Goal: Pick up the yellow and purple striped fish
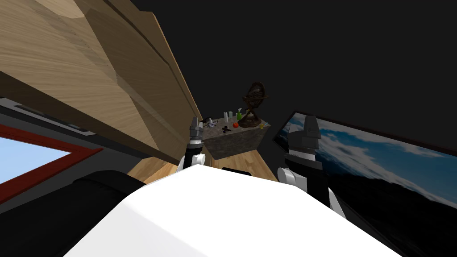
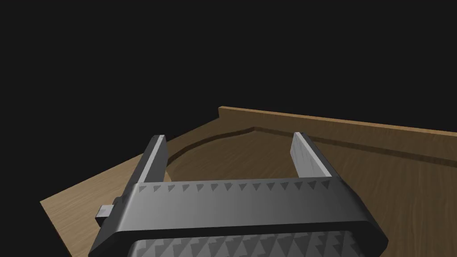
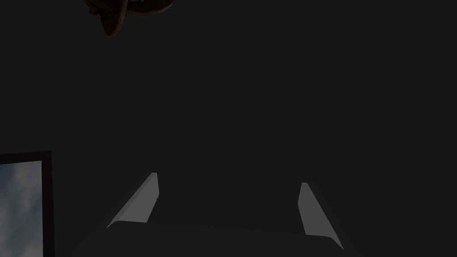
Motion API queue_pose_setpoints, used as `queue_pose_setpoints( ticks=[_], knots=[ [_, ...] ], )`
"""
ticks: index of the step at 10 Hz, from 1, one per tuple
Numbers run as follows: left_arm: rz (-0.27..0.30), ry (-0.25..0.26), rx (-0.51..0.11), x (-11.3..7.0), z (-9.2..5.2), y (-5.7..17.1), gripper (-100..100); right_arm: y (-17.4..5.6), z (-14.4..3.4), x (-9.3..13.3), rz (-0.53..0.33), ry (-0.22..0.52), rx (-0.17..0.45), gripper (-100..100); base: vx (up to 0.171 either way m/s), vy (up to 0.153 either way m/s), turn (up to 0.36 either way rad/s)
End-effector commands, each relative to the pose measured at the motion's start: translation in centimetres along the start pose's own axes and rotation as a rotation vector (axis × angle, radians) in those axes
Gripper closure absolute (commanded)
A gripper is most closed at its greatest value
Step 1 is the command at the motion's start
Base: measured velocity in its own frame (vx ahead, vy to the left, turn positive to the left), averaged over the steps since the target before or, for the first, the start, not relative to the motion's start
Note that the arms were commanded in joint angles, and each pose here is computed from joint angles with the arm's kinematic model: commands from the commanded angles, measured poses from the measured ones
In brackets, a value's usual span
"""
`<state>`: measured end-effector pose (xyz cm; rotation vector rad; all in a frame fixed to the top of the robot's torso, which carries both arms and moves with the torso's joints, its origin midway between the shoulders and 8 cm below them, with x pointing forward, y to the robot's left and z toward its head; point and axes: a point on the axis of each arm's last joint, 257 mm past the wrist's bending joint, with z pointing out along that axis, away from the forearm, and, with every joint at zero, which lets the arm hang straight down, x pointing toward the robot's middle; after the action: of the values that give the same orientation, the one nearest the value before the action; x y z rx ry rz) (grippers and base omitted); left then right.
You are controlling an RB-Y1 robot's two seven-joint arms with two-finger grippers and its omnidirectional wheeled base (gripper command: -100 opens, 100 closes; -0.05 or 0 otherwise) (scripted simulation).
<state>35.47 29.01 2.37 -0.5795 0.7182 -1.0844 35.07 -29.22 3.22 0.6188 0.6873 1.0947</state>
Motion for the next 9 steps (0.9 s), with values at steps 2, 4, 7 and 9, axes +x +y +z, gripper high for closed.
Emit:
queue_pose_setpoints(
  ticks=[2, 4, 7, 9],
  knots=[
    [-0.02, 0.065, -0.032, 1.7, 0.3, 0.9, -100, 0.0, 0.0, 0.0, 0.0, 0.0, 0.0, 0, -0.001, 0.037, -0.021],
    [-0.049, 0.108, -0.073, 3.1, 0.4, 1.9, -100, 0.0, 0.0, 0.0, 0.0, 0.0, 0.0, 0, 0.004, 0.062, -0.029],
    [-0.089, 0.149, -0.133, 4.9, 0.4, 3.3, -100, 0.0, 0.0, 0.0, 0.0, 0.0, 0.0, 0, 0.004, 0.072, -0.032],
    [-0.111, 0.169, -0.168, 5.9, 0.4, 4.1, -100, 0.0, 0.0, 0.0, 0.0, 0.0, 0.0, 0, 0.009, 0.046, -0.021]
  ],
)
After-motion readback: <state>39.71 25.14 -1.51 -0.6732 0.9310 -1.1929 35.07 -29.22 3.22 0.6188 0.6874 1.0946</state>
